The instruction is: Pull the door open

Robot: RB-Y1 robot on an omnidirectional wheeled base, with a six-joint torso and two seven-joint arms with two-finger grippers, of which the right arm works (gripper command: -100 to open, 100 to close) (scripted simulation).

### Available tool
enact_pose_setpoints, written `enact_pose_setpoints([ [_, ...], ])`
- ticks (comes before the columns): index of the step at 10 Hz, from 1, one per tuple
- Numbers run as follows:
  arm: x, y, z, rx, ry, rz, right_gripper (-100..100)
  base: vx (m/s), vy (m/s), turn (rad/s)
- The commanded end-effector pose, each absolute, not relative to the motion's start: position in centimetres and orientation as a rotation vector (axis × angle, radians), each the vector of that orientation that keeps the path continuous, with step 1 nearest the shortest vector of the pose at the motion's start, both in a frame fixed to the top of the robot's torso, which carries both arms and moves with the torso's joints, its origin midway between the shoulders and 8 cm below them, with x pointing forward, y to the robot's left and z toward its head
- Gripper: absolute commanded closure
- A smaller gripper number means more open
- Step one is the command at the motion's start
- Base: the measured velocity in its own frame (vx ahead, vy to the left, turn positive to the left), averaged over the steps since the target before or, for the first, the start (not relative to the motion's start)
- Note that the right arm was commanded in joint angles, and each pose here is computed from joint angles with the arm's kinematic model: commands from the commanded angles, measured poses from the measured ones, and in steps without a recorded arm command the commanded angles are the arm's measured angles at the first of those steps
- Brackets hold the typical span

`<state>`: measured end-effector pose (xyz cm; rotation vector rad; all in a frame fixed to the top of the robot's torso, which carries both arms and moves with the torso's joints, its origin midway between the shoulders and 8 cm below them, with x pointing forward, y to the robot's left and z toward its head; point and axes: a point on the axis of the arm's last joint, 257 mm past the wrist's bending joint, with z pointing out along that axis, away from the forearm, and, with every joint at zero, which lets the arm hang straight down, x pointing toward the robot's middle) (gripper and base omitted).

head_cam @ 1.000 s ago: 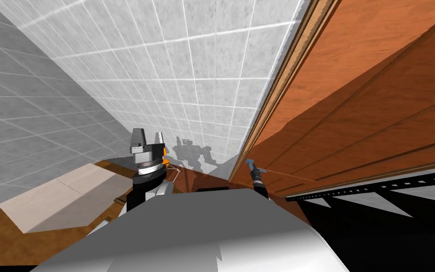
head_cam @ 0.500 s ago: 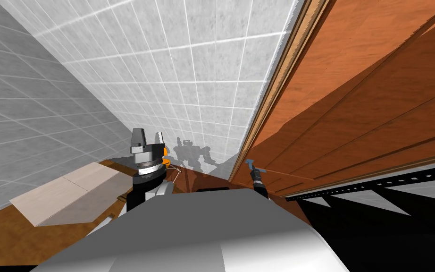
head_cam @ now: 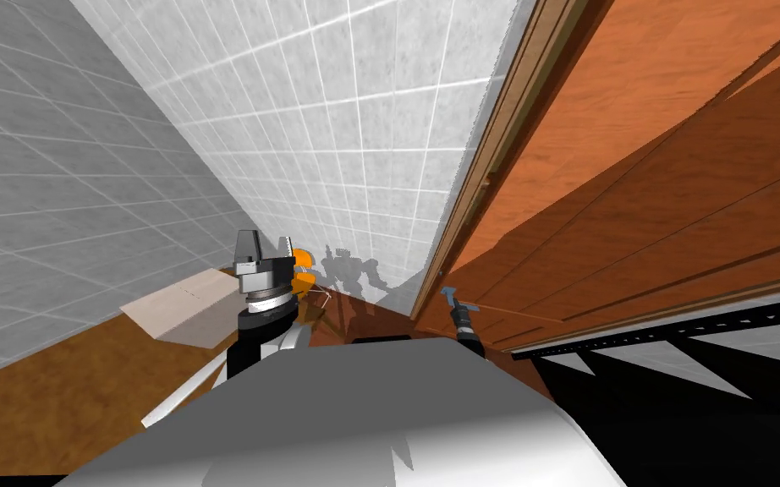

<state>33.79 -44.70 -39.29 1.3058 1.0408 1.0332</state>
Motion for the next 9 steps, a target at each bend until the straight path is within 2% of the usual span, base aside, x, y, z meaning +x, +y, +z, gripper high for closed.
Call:
enact_pose_setpoints([
  [1,33.2,-44.5,-39.3,1.298,1.055,1.052,100,-0.202,-0.026,0.150],
  [4,32.0,-44.4,-39.3,1.285,1.082,1.082,100,-0.248,-0.042,0.135],
  [5,32.3,-44.3,-39.3,1.288,1.078,1.074,100,-0.121,-0.021,0.036],
  [9,30.0,-44.2,-39.4,1.273,1.108,1.104,100,-0.200,-0.045,0.161],
])
